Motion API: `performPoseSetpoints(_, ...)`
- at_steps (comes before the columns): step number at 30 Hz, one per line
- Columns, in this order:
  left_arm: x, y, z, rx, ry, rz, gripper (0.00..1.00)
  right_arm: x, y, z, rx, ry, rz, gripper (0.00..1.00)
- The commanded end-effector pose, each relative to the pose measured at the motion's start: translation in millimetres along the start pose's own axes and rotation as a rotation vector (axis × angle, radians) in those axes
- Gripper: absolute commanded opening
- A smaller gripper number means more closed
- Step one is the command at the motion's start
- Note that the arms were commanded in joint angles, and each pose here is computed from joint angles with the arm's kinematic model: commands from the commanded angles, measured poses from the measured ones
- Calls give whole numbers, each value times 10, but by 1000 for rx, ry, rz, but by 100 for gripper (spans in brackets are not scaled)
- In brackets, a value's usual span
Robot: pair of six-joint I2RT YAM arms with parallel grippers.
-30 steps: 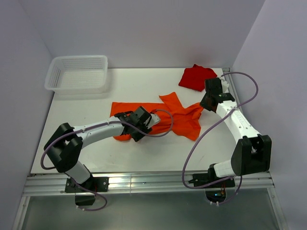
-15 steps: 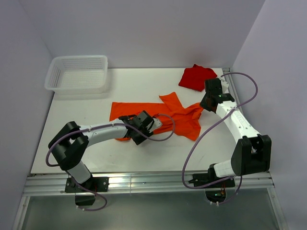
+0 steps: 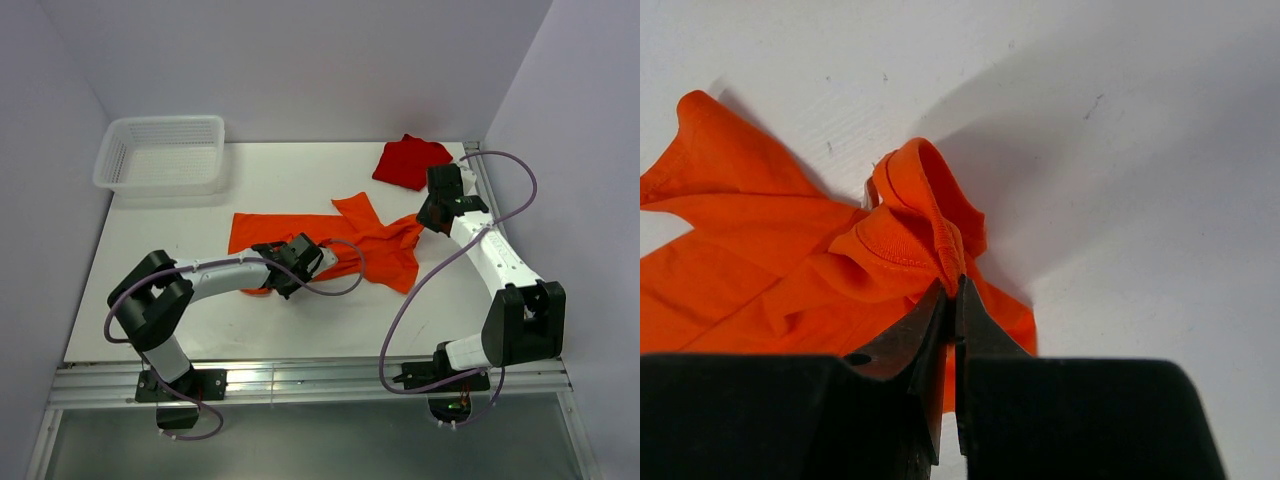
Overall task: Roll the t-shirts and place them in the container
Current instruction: Flatten the tshirt
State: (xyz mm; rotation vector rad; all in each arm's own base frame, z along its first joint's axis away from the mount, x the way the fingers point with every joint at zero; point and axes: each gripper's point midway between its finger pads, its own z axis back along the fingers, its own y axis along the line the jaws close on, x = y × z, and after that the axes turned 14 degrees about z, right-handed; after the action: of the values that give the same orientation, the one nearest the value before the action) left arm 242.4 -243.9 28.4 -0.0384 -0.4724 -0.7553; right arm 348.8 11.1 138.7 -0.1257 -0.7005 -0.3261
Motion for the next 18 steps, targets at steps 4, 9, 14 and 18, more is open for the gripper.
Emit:
performPoseSetpoints(4,214,60,238,17,-78,-4,0,132,-13,87,10,-52,-2,0)
performPoseSetpoints(9,563,251,800,-10,-189,17,0,286,23,240,40,-91,-11,0)
performPoseSetpoints(14,797,746,1418,-17,-265,59,0,526,75,493,88,-158,-32,0)
performPoseSetpoints(18,855,1246,1829,69,-337,96,0,748,78,750,119,-219,-50,0)
